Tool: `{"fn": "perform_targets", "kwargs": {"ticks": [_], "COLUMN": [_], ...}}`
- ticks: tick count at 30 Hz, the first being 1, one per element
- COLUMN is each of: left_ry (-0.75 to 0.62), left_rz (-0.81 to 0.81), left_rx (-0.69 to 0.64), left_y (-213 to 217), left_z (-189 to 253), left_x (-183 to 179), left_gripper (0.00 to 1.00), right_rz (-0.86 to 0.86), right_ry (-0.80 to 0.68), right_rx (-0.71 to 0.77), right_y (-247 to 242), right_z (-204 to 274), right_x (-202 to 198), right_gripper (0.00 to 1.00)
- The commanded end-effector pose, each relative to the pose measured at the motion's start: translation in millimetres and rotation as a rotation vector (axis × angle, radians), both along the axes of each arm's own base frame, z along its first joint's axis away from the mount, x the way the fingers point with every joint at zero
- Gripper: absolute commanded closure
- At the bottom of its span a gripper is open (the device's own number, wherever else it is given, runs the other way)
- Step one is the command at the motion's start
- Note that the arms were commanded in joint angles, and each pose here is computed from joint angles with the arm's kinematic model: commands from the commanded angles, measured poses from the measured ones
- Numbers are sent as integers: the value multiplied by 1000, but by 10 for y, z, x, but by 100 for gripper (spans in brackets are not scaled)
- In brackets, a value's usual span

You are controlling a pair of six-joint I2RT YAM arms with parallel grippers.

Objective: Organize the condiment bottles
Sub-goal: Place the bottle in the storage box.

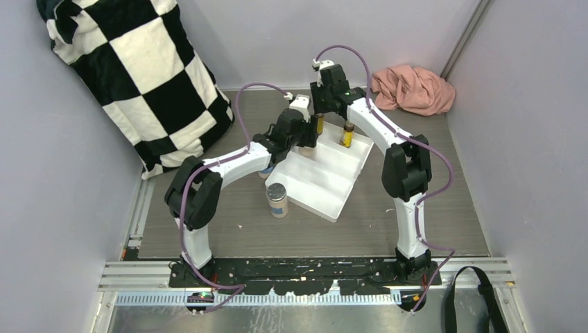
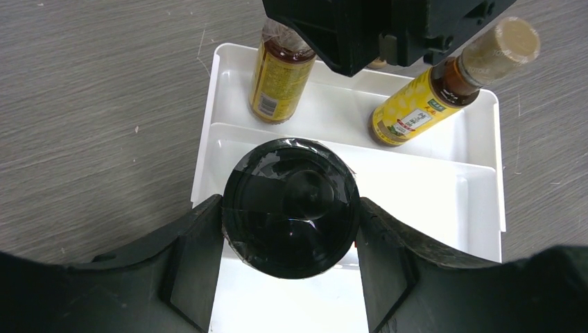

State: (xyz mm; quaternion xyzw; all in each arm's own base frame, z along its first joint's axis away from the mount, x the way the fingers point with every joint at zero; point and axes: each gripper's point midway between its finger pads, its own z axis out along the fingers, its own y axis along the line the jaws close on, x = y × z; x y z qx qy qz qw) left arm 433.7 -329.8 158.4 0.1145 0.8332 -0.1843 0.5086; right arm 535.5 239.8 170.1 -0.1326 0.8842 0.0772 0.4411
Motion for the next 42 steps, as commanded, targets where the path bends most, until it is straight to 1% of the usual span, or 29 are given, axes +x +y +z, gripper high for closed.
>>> {"fn": "perform_targets", "kwargs": {"ticks": [1, 15, 37, 39, 42], "left_ry": [-96, -85, -55, -51, -45], "left_rz": [22, 38, 57, 56, 56], "left_rx": [-74, -45, -25, -25, -29], "left_y": [-85, -67, -26, -28, -28], "left_z": [270, 65, -48, -62, -76], "left_x": [142, 175, 167, 157, 151], "left_gripper": [100, 100, 100, 98, 93], "right_rz": [9, 4, -7, -8, -10], "right_ry": [-118, -105, -77, -71, -67], "right_rx": [53, 47, 40, 40, 41], "right_y": [68, 27, 7, 5, 0], "right_z": [347, 253, 153, 128, 100], "right_x": [158, 160, 127, 120, 115], "right_gripper": [99, 99, 99, 98, 92]}}
